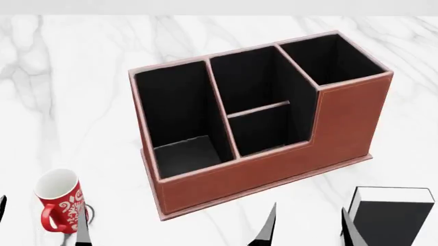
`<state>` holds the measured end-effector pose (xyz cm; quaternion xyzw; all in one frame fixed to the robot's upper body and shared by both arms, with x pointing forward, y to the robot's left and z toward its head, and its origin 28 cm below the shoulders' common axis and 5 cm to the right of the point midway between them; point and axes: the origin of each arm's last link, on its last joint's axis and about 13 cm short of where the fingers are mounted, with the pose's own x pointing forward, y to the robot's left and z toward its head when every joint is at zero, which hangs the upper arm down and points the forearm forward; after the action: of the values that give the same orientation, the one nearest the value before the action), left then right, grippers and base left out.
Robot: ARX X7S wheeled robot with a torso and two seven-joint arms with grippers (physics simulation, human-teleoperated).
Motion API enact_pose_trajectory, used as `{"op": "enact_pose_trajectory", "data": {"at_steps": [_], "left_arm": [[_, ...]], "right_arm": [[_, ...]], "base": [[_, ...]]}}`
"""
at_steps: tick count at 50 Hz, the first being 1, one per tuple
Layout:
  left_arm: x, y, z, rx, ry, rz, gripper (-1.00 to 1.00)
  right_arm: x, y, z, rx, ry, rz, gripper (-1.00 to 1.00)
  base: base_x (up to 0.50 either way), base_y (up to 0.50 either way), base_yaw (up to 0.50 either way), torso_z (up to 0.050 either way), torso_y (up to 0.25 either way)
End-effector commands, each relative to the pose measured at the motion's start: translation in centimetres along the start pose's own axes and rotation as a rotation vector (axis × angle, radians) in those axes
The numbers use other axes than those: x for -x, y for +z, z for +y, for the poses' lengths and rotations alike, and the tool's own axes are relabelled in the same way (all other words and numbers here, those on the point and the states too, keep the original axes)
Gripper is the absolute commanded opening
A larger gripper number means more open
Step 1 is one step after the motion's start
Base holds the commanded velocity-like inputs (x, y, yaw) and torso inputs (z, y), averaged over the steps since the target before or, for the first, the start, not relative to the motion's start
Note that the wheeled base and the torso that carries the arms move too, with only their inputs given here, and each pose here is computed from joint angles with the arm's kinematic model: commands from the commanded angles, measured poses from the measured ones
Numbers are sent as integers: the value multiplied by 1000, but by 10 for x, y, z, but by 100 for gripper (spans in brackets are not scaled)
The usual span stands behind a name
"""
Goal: Pick up the book and place it in the left compartment of the caddy.
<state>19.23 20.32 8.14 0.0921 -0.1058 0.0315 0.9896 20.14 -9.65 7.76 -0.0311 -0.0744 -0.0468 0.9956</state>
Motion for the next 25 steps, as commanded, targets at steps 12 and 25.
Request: {"op": "enact_pose_trajectory", "data": {"at_steps": [12, 25], "left_arm": [[9, 56, 12, 46, -13, -135, 100], [11, 56, 14, 54, -7, -141, 100]], "right_arm": [[15, 67, -1, -21, 39, -203, 100], [15, 66, 2, 19, 44, -199, 100]], "base": [[0, 0, 0, 0, 0], [0, 0, 0, 0, 0]]}}
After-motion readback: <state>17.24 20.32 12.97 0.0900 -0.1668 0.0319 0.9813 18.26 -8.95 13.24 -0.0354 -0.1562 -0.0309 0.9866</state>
